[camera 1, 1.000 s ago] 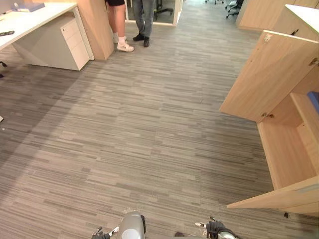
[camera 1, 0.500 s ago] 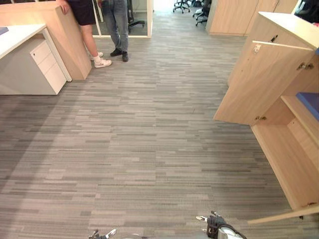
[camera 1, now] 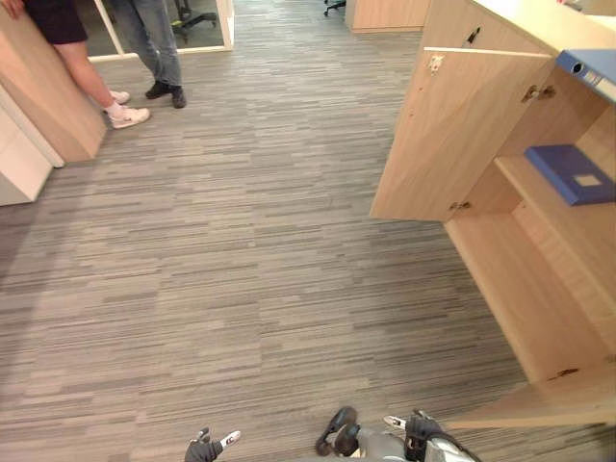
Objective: Walk over to the cabinet, pick up the folder, carry it to the office cabinet, place the folder inside the office cabinet, then close the office cabinet door
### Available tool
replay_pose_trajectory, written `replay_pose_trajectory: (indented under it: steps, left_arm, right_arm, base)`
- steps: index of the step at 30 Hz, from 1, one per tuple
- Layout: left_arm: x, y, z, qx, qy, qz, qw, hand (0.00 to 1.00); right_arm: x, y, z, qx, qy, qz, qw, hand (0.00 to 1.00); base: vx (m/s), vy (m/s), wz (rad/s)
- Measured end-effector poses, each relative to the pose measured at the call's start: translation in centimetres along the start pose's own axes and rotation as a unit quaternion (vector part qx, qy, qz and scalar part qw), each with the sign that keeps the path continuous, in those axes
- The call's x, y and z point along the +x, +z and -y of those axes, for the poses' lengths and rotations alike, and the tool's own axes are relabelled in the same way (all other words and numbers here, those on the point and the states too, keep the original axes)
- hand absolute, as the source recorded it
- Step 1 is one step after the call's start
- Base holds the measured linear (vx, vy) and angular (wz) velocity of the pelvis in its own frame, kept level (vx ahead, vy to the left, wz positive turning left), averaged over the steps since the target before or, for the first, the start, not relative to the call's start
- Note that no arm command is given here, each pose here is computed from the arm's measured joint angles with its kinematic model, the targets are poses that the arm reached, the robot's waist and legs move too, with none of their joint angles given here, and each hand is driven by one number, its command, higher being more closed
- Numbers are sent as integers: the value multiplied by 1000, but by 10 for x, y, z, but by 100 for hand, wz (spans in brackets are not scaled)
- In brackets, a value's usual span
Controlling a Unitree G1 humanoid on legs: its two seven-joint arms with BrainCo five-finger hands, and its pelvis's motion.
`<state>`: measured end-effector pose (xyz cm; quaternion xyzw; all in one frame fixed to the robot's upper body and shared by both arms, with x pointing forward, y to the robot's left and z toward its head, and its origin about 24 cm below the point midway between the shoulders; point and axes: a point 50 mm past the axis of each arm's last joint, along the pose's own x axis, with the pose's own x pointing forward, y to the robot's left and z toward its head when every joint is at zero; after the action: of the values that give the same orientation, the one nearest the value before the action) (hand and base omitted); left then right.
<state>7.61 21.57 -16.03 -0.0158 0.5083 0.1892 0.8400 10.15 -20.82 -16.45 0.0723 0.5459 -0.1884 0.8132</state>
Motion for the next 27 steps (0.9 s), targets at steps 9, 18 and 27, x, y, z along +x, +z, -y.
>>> replay_pose_trajectory:
  steps: [9, 18, 27]
  left_arm:
    - [1, 12, 2, -10, 2, 20, 1000, 0]
    - [-4, -5, 0, -157, 51, -7, 986, 0]
    - [-10, -31, -23, -230, 106, -42, 966, 0]
  right_arm:
    - [1, -4, 4, -9, -5, -19, 1000, 0]
    - [-2, -12, 3, 11, -8, -8, 1000, 0]
    - [-5, -29, -18, 51, 17, -36, 998, 0]
  base:
    - [213, -69, -68]
    - [241, 198, -60]
    - [401, 354, -81]
